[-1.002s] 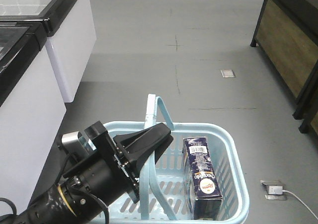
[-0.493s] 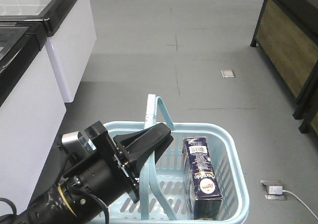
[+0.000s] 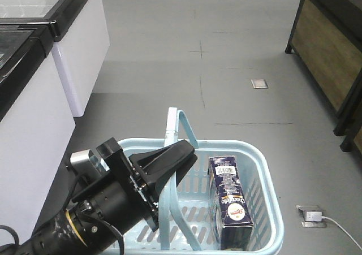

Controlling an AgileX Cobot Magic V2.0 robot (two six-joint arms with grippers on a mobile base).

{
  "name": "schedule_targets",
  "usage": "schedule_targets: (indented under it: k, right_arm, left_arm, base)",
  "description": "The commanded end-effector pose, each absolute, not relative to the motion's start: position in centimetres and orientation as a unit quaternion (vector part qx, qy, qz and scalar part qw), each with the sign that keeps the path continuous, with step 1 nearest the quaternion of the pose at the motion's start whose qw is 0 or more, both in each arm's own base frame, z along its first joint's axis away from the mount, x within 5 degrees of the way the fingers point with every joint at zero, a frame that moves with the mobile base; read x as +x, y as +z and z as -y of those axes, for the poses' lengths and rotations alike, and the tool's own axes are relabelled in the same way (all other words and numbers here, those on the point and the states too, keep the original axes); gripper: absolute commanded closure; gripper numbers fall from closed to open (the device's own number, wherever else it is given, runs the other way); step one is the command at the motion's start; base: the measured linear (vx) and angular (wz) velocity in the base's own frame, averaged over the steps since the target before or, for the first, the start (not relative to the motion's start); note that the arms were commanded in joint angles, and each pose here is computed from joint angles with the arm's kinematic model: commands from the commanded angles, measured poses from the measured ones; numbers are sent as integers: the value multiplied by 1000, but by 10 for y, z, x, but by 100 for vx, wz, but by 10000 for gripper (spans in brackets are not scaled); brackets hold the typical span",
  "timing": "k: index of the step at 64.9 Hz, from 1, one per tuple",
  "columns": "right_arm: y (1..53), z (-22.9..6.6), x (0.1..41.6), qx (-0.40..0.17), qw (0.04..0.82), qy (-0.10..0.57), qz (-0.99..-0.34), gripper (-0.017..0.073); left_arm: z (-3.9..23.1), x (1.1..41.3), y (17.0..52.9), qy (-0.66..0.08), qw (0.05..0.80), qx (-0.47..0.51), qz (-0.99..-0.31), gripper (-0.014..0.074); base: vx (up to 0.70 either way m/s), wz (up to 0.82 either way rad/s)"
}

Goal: Left arm holds basket, right arm returns cookies
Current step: 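Hold the basket raised in front of the robot with the left gripper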

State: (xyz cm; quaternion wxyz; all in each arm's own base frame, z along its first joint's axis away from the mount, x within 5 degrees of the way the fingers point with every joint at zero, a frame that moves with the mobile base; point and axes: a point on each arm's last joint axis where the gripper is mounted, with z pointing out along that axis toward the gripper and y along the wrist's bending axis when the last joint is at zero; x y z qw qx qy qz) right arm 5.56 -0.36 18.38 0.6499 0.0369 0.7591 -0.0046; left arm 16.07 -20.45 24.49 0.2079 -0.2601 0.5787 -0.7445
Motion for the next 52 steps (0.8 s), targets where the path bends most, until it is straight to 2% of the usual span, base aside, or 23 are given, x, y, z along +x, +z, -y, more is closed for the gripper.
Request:
schedule_targets:
  k: [1, 52]
  right_arm:
    - [185, 4, 56, 33, 675, -11, -737, 566]
    - [185, 4, 56, 33, 675, -11, -737, 566]
  left_arm:
    - [197, 153, 287, -842, 231, -202, -444, 596]
    - [197, 153, 287, -842, 231, -202, -444, 596]
  base:
    - [0, 0]
    - [0, 0]
